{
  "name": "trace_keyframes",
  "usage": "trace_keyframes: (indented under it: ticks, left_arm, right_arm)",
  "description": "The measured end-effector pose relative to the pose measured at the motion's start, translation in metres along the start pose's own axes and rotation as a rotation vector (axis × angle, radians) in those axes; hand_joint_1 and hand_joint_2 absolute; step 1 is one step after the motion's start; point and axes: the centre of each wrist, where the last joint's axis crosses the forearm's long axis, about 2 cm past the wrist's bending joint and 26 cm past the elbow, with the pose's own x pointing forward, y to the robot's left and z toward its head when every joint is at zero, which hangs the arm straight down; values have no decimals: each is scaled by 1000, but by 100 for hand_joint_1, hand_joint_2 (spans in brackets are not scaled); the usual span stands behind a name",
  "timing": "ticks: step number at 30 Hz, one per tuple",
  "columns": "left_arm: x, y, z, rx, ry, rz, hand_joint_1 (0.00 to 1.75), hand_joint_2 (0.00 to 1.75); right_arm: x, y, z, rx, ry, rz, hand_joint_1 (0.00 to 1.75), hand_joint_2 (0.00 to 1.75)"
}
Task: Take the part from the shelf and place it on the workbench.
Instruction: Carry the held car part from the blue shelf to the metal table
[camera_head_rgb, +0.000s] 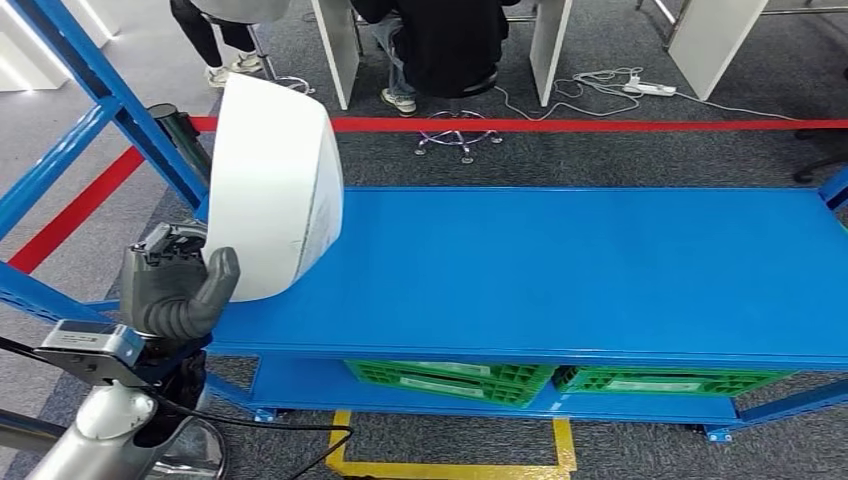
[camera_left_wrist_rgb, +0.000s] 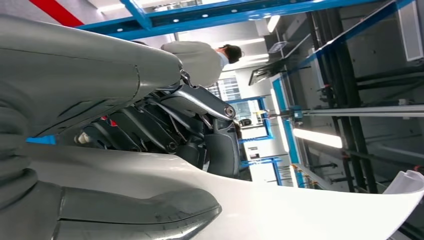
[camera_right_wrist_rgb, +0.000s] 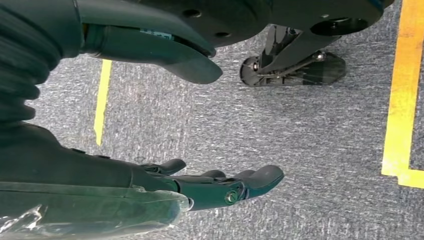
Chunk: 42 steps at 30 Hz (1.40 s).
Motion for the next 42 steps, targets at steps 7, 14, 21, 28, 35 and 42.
trace_keyframes:
  ticks: [7, 14, 21, 28, 35, 42]
  left_arm:
    - [0, 0, -1, 0, -5, 0, 175, 175]
    - [0, -1, -1, 10, 0, 1, 175, 175]
    - [0, -1, 0, 18, 6, 1, 175, 175]
    - [0, -1, 1, 23, 11, -1, 175, 175]
    - [0, -1, 3, 23, 15, -1, 175, 175]
    - [0, -2, 4, 24, 16, -1, 175, 175]
  right_arm:
    - [2, 2, 0, 0, 0, 0, 0, 175]
    - [2, 2, 0, -9, 12, -1, 0, 175]
    - [3, 1, -1, -14, 20, -1, 0, 175]
    - [2, 3, 0, -12, 24, -3, 0, 175]
    - [3, 4, 0, -13, 28, -5, 0, 175]
    - [3, 6, 1, -12, 30, -6, 0, 175]
